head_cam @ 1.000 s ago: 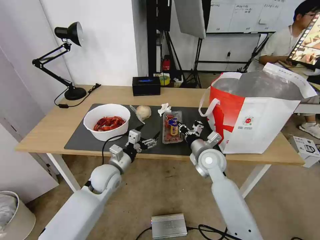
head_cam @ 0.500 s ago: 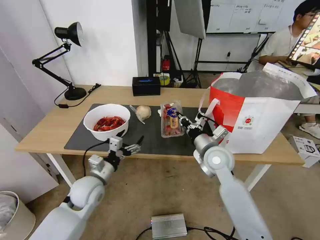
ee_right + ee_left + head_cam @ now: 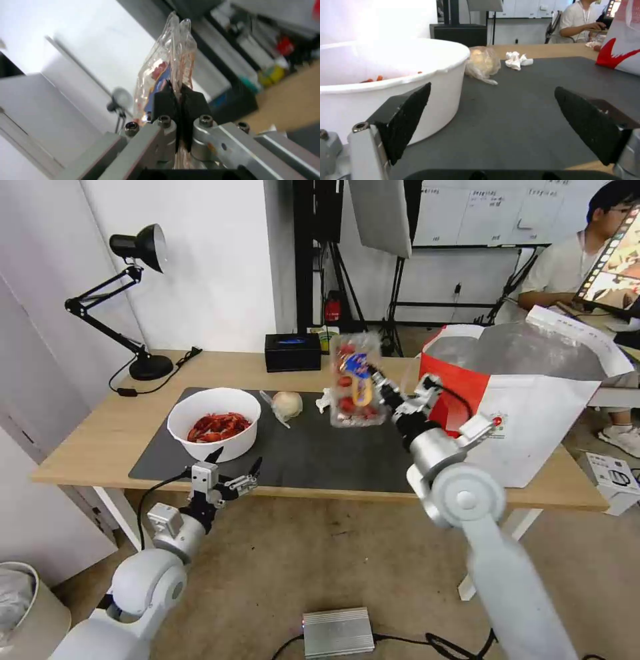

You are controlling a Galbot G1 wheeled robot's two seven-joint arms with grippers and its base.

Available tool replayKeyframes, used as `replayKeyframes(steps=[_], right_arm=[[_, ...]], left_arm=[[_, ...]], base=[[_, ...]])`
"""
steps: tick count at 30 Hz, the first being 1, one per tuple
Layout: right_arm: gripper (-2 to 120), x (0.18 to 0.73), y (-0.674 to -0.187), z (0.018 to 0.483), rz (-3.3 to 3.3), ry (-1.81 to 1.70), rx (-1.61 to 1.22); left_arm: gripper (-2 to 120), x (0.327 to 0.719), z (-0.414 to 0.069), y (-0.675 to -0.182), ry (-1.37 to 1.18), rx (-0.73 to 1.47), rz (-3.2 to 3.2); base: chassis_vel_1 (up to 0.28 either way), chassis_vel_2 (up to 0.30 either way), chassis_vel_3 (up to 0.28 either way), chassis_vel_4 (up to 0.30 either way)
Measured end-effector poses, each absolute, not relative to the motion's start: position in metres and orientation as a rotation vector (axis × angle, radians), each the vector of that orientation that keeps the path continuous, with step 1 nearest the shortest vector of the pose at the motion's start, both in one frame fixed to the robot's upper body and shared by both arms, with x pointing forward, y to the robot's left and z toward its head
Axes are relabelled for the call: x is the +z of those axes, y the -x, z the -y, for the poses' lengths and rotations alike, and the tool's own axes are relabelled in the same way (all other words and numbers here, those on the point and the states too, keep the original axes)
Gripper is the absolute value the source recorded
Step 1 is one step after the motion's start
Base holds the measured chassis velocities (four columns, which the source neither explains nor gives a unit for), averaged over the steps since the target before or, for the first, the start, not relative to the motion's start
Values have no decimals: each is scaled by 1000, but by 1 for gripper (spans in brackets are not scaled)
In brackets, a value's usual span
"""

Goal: Pick up the trash from the table and place it into the takeout bag.

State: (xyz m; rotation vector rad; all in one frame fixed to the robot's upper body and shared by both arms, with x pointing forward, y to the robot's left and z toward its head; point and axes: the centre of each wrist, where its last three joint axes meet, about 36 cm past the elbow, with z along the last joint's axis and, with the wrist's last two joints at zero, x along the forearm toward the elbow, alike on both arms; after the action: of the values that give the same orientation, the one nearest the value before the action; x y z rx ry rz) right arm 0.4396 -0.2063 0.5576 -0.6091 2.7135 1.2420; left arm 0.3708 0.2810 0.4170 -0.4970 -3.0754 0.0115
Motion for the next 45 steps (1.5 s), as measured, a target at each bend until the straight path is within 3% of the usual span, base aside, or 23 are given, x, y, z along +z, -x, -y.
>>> replayKeyframes(steps=[24,45], right_arm=[[0,600,-432,297,-2486,257,1251],[0,596,-449,320,-2458,-64,1426]], left_arm=[[100,405,-269,-355,500,33,3045],[100,401,-260,-351,513,56,3038]], base=[[0,0,0,0],[0,0,0,0]])
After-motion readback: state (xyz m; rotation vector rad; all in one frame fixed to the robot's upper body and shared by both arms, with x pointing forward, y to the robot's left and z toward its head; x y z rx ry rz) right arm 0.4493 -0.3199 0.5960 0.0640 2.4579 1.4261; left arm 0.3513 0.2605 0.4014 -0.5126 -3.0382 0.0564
